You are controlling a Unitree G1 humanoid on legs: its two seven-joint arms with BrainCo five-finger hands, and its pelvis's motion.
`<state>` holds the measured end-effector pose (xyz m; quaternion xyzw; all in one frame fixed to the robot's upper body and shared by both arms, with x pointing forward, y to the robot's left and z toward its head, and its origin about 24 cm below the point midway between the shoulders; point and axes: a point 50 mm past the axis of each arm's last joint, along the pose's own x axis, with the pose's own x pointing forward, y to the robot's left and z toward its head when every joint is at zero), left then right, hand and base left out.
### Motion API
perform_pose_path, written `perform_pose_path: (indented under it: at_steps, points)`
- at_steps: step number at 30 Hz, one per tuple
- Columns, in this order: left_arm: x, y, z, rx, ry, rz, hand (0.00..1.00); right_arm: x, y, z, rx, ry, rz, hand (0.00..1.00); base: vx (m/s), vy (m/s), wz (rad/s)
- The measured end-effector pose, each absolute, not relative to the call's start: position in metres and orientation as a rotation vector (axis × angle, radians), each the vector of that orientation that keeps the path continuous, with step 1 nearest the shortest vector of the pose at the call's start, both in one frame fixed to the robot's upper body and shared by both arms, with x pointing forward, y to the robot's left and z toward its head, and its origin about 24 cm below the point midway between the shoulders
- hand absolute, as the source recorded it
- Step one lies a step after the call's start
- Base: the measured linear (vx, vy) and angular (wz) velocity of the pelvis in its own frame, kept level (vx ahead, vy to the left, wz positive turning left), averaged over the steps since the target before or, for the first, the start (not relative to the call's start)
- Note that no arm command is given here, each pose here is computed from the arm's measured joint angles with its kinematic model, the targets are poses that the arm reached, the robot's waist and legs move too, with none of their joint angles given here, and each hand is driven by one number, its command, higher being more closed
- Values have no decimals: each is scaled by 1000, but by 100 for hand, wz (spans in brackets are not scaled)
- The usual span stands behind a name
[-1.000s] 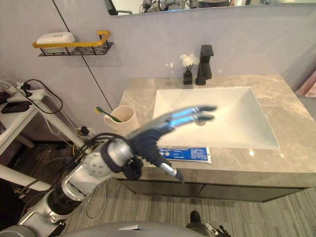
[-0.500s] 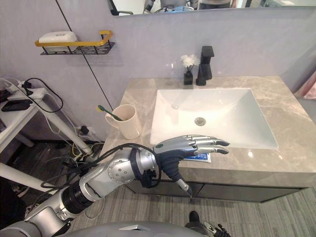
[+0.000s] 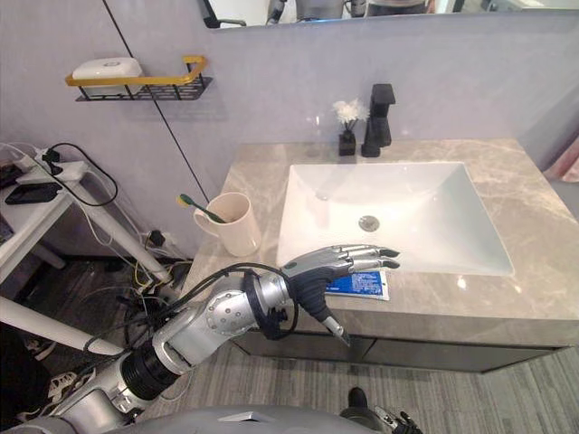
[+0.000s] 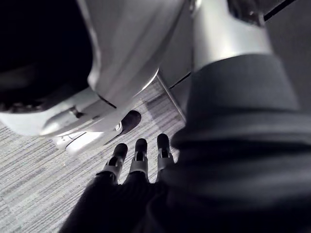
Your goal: Organize washtable
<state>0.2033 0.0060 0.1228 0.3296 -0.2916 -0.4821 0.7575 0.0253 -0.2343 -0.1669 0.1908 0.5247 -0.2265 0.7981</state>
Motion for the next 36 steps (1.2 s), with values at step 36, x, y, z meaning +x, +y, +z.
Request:
perform_pose_path:
  at_steps: [36]
  points:
    - [207, 33, 99, 684, -418, -958, 0, 20, -229, -169, 413, 1165, -449, 0, -2, -1, 1]
